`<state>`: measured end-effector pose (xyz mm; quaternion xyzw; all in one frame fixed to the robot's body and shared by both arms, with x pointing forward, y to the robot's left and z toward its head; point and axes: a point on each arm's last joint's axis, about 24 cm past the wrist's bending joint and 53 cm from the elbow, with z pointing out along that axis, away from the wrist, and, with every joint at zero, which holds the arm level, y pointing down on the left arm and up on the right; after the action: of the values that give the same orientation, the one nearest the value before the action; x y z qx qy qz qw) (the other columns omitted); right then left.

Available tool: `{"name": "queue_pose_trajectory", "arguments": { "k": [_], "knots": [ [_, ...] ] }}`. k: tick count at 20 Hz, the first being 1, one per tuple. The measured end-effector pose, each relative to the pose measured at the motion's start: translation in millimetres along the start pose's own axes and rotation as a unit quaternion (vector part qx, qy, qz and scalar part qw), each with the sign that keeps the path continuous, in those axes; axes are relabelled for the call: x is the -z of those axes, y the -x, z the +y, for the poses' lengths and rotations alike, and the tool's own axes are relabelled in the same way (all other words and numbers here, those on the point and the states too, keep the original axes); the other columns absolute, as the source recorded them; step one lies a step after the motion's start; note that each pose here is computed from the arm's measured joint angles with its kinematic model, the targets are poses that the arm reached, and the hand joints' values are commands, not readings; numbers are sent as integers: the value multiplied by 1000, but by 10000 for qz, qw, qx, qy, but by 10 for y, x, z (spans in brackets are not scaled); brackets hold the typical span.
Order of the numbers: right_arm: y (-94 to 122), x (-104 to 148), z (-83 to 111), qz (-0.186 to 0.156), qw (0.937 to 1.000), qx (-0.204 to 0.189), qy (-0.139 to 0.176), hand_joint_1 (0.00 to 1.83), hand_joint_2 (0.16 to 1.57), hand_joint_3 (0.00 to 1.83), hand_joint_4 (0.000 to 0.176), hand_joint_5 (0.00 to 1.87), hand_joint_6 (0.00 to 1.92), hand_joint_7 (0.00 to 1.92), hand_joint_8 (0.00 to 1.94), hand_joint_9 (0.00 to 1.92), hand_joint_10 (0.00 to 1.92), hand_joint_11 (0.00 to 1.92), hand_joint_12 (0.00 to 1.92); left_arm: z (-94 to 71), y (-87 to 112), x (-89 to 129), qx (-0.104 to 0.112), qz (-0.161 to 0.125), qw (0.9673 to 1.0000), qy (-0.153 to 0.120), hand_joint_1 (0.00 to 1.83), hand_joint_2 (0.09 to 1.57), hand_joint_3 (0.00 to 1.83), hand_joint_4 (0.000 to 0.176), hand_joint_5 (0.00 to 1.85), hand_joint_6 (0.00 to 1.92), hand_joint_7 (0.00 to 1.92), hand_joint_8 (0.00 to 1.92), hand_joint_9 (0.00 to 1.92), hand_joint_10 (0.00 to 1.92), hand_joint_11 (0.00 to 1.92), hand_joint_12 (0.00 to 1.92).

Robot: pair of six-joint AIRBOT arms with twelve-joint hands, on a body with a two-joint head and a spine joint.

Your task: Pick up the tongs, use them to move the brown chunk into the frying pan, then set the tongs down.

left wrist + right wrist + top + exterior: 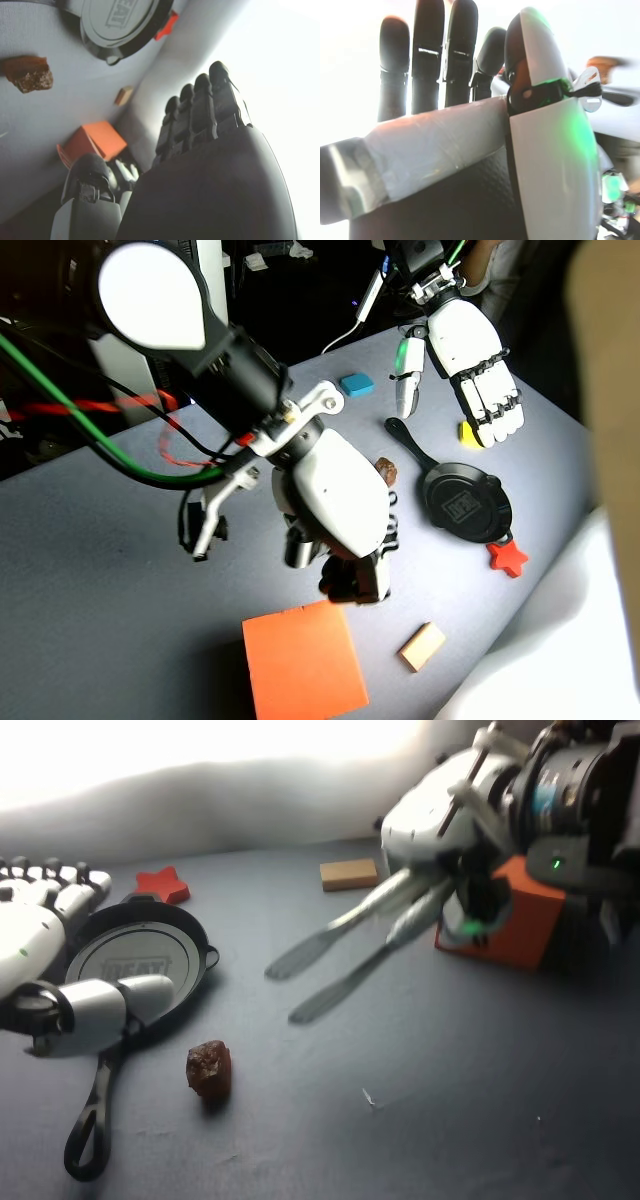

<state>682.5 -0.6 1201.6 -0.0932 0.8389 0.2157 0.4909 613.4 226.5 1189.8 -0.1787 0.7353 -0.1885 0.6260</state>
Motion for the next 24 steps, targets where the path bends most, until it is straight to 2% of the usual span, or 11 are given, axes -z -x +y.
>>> {"name": "queue_pose_trajectory", "arguments": {
  "k": [2, 4, 7, 10, 14, 24],
  "knots": [
    [-46, -18, 81, 66, 9999, -140, 20, 1112, 1190, 5, 0, 830, 1200, 1151, 17, 983, 441, 547, 1422, 15, 12, -10, 3, -13, 10000, 15, 0, 1204, 0, 0, 17, 3, 42, 3, 30, 4, 0, 109],
    [11, -37, 182, -145, 9995, -269, 14, 1117, 1185, 0, 0, 844, 1179, 1157, 17, 990, 440, 553, 1415, 35, 24, -25, 44, -21, 10000, 33, 0, 1201, 0, 0, 7, 0, 25, 0, 19, 0, 0, 88],
    [90, -59, 152, -467, 9975, -465, -245, 1118, 1184, 2, 0, 842, 1182, 1151, 10, 970, 423, 532, 1401, 91, 99, -68, 64, -116, 9999, 99, 0, 1205, 0, 0, 16, 4, 36, 5, 23, 2, 0, 81],
    [54, -88, 155, -549, 9949, -720, -435, 1128, 1172, 0, 0, 867, 1144, 1155, 8, 979, 404, 537, 1380, 116, 137, -91, 92, -167, 9998, 110, 0, 1204, 0, 0, 8, 0, 29, 1, 16, 1, 0, 65],
    [-64, -127, 267, -455, 9925, -1033, -470, 1122, 1180, 0, 0, 849, 1171, 1150, 6, 997, 381, 551, 1355, 194, 203, -132, 151, -244, 9994, 186, 0, 1199, 0, 0, 16, 3, 32, 2, 26, 3, 0, 124],
    [-389, -222, 598, -191, 9942, -1002, -343, 1120, 1183, 0, 0, 847, 1175, 1162, 5, 997, 355, 572, 1377, 321, 261, -176, 323, -307, 9984, 361, 0, 1207, 1, 0, 2, 1, 28, 1, 17, 1, 0, 70]
  ]
}}
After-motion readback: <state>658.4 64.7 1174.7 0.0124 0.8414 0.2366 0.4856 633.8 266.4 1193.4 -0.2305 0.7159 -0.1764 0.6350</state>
